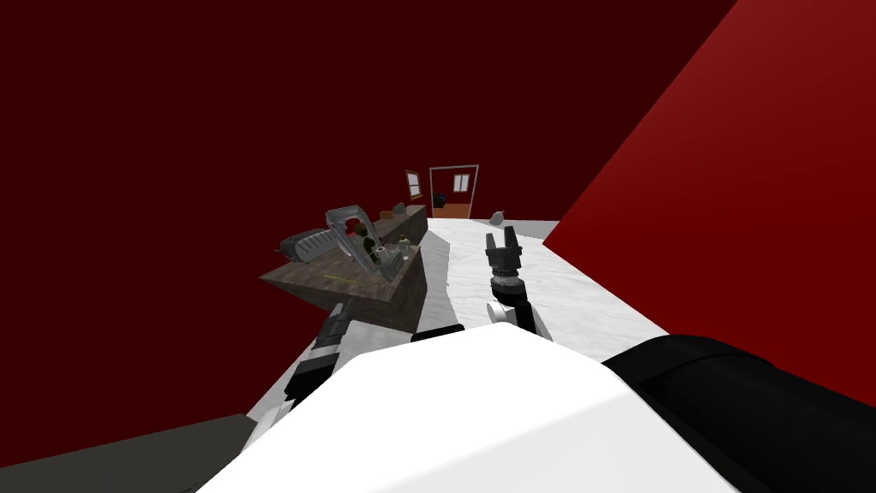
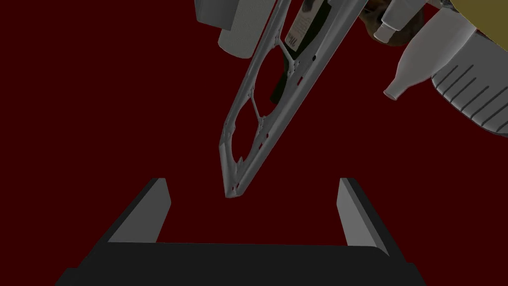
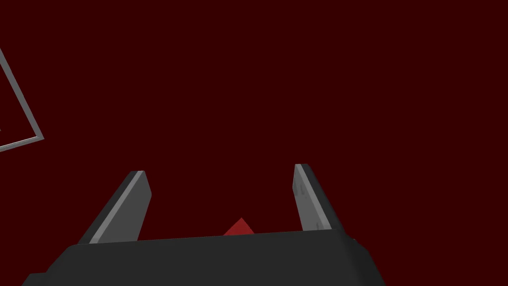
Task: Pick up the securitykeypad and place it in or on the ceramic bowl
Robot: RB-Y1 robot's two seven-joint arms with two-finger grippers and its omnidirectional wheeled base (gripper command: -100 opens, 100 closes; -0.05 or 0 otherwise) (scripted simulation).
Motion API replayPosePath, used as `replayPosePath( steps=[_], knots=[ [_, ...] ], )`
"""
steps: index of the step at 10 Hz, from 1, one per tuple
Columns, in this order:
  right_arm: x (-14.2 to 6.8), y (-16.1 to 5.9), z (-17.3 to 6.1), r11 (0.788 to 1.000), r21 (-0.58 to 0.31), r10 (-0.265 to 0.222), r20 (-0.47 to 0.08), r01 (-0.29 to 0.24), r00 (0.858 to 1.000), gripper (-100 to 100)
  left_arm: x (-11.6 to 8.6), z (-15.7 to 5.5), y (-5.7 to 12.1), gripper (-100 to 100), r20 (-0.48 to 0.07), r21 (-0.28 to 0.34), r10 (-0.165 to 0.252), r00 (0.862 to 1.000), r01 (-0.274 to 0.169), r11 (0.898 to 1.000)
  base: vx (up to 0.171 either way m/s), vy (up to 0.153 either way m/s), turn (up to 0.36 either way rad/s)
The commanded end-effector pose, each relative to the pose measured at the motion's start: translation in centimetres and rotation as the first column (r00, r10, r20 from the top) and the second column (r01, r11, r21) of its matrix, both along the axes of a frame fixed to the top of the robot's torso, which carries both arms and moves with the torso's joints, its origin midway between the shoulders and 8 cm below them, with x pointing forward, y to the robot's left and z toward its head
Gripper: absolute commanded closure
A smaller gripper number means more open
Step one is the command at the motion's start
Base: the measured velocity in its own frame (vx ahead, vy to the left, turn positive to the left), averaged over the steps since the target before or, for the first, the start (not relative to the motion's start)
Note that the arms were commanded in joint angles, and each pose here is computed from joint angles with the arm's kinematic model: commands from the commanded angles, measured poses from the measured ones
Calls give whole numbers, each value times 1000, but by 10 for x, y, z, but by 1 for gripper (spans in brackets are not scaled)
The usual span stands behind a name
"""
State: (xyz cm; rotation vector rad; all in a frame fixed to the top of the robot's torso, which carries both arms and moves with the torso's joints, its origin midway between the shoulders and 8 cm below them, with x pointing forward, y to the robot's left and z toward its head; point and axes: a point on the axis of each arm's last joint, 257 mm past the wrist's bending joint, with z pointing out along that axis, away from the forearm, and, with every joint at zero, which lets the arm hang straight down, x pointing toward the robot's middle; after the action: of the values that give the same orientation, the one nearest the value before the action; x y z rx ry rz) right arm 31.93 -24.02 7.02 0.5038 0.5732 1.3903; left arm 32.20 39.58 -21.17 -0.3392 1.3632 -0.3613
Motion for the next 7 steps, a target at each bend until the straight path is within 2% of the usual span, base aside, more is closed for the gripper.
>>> replayPosePath(
  steps=[1, 5, 6, 7],
  knots=[
    [0, 0, 0, 1000, 0, 0, 0, 0, 1000, 0, 8, -11, -2, -100, -15, 50, -11, 1000, 11, 999, 41, -17, -126],
    [0, 0, 0, 1000, 0, 0, 0, 0, 1000, 0, 33, -27, -10, -100, -35, 163, -56, 998, 61, 985, 49, 1, -139],
    [0, 0, 0, 1000, 0, 0, 0, 0, 1000, 0, 33, -27, -10, -100, -35, 163, -56, 998, 61, 985, 41, 1, -34],
    [0, 0, 0, 1000, 0, 0, 0, 0, 1000, 0, 40, -29, -12, -100, -37, 190, -69, 997, 75, 979, 31, 4, -85]
  ],
)
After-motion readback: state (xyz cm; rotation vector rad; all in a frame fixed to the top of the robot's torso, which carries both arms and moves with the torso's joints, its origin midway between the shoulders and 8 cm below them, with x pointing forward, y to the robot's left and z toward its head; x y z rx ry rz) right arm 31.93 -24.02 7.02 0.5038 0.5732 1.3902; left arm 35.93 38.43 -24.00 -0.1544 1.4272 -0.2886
